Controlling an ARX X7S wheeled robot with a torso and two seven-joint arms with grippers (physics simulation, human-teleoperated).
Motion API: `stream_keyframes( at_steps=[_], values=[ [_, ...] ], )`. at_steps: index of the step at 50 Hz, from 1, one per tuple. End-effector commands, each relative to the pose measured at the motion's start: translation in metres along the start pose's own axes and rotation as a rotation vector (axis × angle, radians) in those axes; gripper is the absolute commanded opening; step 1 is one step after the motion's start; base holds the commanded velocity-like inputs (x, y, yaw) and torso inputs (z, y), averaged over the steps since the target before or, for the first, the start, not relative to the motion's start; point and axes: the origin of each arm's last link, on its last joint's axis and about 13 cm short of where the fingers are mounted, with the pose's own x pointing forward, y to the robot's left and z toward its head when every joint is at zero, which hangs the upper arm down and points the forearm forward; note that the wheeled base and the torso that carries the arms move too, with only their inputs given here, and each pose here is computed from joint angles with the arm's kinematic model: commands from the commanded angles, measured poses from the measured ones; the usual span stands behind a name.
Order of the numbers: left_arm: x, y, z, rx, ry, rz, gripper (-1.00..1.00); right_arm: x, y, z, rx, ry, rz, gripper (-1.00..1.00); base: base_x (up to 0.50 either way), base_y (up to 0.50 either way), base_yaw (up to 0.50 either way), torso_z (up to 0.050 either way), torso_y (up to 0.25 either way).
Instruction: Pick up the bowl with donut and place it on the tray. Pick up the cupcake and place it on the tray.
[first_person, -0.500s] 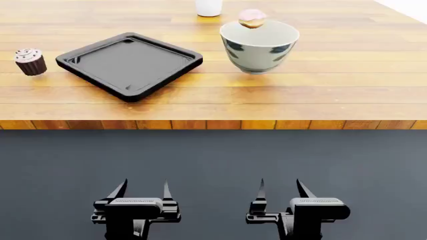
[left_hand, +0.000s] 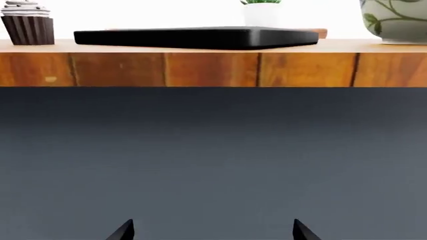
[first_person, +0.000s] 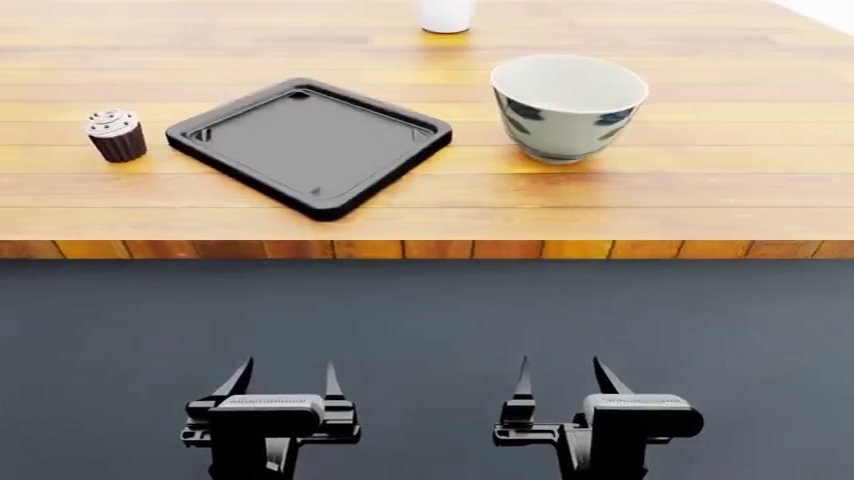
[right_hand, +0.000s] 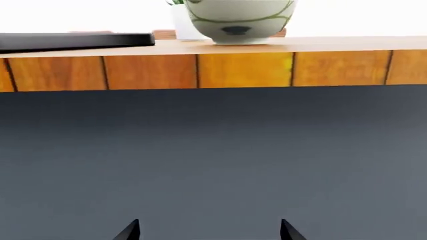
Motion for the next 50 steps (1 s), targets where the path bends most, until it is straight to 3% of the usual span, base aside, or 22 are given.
stream_keyframes(
  at_steps=[1,18,50],
  values=[
    [0.0003,0.0010,-0.0005,0.003,-0.001,0.004,1.00,-0.0005,0.0004,0.0005,0.003,-0.001,0.006,1.00,0.00,0.50,0.00,0.000,0.000],
    [0.0006,0.0008,-0.0008,0.009,-0.005,-0.006,1.00,-0.0014,0.0009,0.0026,0.006,0.002,0.008,1.00,0.00,0.41,0.00,0.000,0.000],
    [-0.0014,0.0003,0.0013,0.004,-0.021,-0.022,1.00,-0.0006,0.0004,-0.0001,0.002,0.003,0.013,1.00,0.00,0.00,0.00,0.050,0.000]
  ],
)
